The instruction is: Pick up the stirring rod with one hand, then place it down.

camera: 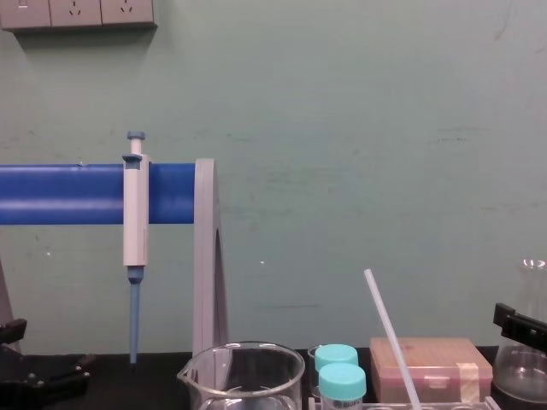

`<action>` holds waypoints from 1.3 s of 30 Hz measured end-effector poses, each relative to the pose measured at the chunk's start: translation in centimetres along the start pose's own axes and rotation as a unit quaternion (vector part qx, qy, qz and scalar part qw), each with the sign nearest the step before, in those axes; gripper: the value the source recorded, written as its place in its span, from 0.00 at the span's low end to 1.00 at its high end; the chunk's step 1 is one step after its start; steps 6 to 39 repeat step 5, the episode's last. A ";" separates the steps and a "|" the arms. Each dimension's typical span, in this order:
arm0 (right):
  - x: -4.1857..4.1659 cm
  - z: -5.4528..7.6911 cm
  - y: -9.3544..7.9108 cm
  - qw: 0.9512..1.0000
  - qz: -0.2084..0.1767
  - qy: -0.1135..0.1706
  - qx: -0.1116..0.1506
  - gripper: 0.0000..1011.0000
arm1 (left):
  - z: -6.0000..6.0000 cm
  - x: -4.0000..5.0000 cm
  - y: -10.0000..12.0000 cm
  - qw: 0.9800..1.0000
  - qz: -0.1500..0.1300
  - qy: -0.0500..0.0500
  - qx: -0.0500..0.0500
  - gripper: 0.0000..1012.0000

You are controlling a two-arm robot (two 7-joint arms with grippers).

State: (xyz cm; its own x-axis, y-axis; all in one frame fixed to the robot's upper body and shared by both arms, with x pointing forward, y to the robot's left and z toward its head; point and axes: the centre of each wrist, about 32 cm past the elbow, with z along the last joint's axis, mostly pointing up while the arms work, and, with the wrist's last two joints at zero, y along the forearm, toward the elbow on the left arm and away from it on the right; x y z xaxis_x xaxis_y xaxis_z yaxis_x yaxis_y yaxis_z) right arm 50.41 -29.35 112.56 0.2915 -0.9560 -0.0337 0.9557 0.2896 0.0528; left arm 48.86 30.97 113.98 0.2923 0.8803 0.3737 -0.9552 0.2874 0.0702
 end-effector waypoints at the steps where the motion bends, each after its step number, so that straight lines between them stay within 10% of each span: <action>1: 0.01 0.0 0.0 1.000 0.000 0.000 0.000 0.99 | 0.0 0.00 0.0 1.000 0.000 0.000 0.000 0.99; 39: 0.00 0.0 0.0 1.000 0.000 0.000 0.001 0.99 | 0.0 0.00 0.0 1.000 0.000 0.000 0.000 0.99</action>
